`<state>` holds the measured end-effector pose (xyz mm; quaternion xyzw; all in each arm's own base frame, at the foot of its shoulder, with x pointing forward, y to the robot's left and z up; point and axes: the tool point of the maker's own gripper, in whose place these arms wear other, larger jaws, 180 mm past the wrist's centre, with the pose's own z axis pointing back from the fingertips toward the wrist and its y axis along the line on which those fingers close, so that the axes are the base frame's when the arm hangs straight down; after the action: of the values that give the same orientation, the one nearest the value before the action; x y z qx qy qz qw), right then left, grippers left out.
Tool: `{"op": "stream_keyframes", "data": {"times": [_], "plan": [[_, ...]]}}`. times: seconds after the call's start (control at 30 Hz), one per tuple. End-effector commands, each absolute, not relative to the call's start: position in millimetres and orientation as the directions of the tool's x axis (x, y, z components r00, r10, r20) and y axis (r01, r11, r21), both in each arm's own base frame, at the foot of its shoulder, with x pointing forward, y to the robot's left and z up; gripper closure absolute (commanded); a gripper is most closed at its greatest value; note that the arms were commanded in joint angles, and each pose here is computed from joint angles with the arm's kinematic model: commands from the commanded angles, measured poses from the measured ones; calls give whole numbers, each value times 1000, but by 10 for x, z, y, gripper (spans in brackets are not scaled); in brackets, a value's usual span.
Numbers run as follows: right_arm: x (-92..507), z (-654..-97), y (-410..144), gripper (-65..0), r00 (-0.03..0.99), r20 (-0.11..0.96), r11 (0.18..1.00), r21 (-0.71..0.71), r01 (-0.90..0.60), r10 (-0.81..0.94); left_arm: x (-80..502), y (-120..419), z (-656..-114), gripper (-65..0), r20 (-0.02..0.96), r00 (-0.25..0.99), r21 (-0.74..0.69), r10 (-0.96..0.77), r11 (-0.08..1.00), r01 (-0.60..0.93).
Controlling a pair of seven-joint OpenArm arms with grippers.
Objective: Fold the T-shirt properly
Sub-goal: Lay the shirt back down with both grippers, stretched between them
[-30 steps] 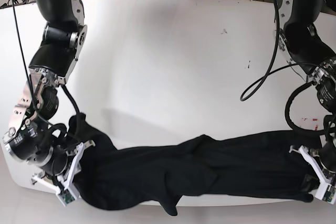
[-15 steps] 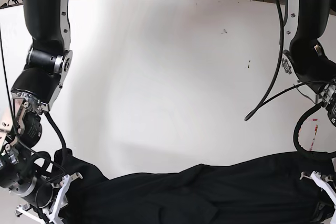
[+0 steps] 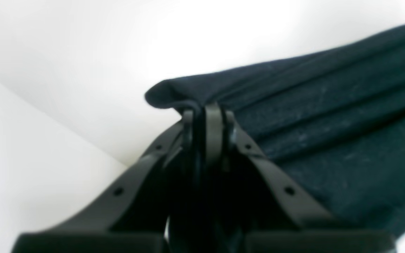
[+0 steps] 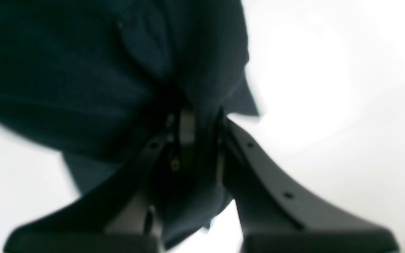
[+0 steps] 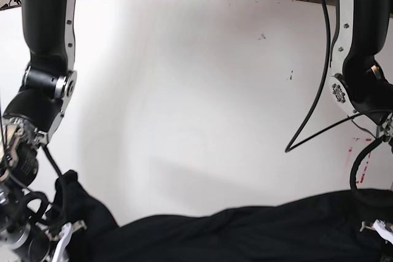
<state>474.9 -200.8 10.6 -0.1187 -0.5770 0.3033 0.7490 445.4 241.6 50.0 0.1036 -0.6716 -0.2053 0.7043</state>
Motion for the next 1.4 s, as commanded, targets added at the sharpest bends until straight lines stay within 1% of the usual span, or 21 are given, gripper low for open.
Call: {"op": "stream_keyframes", "data": {"times": [0.0,0.13,0.2,0.33,0.47,0.53,0.67,0.87,1.37], "plan": [[4695,519,-2338,-17,157,776,789,-584,-188,611,4362,2552,905,-5,898,-55,439,-436,896,66],[4679,643,-2423,-18,156,769,784,-599,-160,620,4339,2527,1077,-5,899,-93,433,-427,900,56],[4665,713,-2454,-23,150,773,787,-599,-145,616,4370,2490,1069,-4,901,-91,432,-425,899,75],[4653,621,-2497,-22,168,769,787,-599,-146,617,4383,2471,1029,-5,902,-85,431,-424,899,82],[4640,424,-2544,-20,205,762,789,-593,-162,615,4416,2459,840,-4,904,-48,427,-425,898,103],[4595,131,-2573,-12,240,756,794,-578,-189,608,4441,2489,424,-9,907,42,409,-418,902,141],[4517,-401,-2646,-9,318,757,821,-524,-227,571,4433,2483,-90,-7,901,134,385,-413,903,191],[4306,-1064,-2688,-6,397,749,848,-458,-266,530,4351,2454,-670,-2,890,223,344,-397,907,242],[3830,-2104,-2593,0,516,697,865,-361,-348,498,3986,2447,-1612,-1,835,386,287,-393,909,304]]}}
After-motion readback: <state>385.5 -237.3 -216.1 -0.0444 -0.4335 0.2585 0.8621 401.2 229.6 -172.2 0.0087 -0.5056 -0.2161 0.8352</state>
